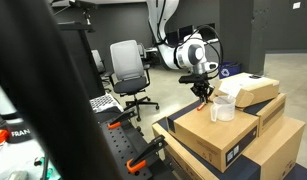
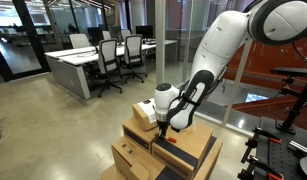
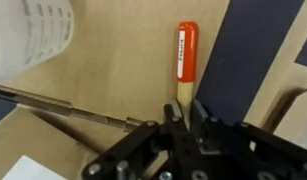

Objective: Put the marker in the jug

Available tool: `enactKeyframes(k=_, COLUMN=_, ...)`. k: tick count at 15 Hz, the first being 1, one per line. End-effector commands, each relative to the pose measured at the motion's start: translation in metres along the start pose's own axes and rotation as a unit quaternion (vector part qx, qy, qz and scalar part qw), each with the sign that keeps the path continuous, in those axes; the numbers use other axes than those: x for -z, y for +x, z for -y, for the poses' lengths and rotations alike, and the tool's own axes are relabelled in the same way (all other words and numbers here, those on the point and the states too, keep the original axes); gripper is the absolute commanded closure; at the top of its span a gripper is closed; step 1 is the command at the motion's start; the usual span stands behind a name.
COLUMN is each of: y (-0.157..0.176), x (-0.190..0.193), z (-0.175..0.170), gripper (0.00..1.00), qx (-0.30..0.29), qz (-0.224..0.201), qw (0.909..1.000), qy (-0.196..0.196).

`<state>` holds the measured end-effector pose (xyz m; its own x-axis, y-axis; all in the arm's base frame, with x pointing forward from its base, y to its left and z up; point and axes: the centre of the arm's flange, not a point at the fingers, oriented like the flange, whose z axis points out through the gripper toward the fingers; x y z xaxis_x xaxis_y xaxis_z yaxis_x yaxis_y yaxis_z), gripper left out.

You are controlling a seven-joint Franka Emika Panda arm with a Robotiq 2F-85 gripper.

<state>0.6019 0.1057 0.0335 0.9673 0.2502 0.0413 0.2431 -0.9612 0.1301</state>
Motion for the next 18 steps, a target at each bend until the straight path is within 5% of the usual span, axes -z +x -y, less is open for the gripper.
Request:
enactKeyframes(k=1, y=-0.007, x=0.006, z=0.005, gripper=0.96, qx=-0.002, qz=-0.015, qw=0.9999, qy=-0.006)
enactKeyframes(k=9, y=0.009, x=0.031, z=0.001, gripper=0.96, qx=-0.012, qz=-0.099, qw=0.9949, qy=-0.016)
enactKeyframes(k=18, y=0.015, x=0.045, z=0.003, gripper=0.96, qx=-0.006, qz=-0.124, qw=0.9920, qy=-0.022)
